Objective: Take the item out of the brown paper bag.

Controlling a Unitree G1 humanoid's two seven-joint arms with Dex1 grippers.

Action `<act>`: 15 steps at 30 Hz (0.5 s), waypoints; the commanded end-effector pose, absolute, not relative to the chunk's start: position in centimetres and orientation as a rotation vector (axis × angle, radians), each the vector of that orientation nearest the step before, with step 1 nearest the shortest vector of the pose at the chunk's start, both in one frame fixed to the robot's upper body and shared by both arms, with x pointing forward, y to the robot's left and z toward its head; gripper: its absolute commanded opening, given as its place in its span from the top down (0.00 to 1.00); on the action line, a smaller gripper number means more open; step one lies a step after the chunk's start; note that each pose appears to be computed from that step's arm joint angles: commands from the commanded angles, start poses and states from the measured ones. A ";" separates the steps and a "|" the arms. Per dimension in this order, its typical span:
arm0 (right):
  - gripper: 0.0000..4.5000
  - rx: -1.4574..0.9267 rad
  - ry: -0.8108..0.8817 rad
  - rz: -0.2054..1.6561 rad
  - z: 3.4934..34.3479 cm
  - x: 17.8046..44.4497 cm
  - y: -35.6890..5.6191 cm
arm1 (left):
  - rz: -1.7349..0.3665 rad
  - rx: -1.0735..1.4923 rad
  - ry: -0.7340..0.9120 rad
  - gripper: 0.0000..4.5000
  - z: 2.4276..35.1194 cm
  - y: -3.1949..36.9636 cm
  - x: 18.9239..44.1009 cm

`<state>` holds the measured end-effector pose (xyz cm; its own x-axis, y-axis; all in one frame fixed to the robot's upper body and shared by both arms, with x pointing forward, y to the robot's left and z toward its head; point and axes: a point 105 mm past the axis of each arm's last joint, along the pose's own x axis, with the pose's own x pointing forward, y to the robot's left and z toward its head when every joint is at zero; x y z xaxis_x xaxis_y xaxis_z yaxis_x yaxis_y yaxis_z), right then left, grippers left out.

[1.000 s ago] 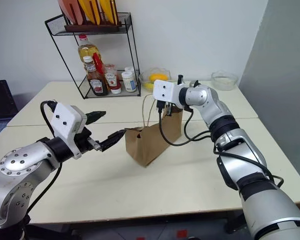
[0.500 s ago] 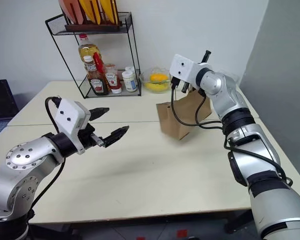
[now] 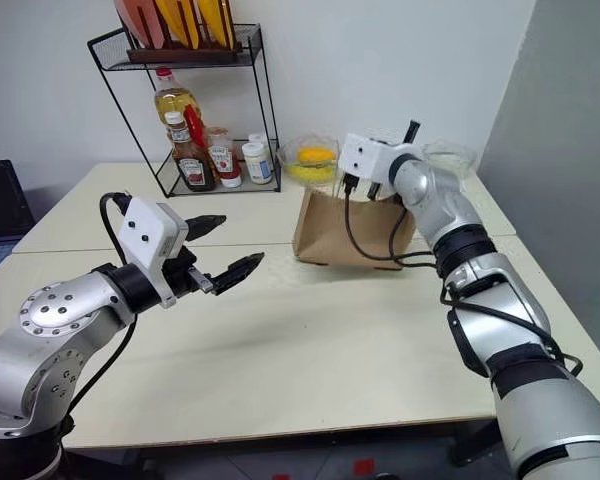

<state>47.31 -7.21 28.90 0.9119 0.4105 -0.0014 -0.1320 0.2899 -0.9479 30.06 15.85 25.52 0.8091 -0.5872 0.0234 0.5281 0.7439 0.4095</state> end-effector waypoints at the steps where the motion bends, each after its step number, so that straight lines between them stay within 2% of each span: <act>1: 0.84 -1.187 -0.275 0.435 29.7 46.3 -6.5 | -0.611 0.414 -0.207 0.00 26.4 15.7 29.8; 6: 0.44 -1.157 -0.232 0.528 29.3 45.0 -6.4 | -0.614 0.408 -0.209 0.00 26.3 15.6 29.9; 11: 0.05 -1.110 -0.221 0.613 30.4 42.8 -7.3 | -0.621 0.406 -0.204 0.00 26.2 15.6 29.9; 12: 0.01 -1.102 -0.213 0.638 30.4 42.3 -7.6 | -0.623 0.407 -0.203 0.00 26.2 15.6 30.0; 15: 0.01 -1.086 -0.203 0.703 30.8 40.6 -8.4 | -0.626 0.416 -0.195 0.00 26.3 16.0 30.1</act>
<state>42.11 -8.58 28.49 0.7931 0.5654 -0.2265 -0.4378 0.2706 -0.8574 30.25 15.84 25.32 0.7987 -0.6010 0.0288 0.5431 0.7407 0.3955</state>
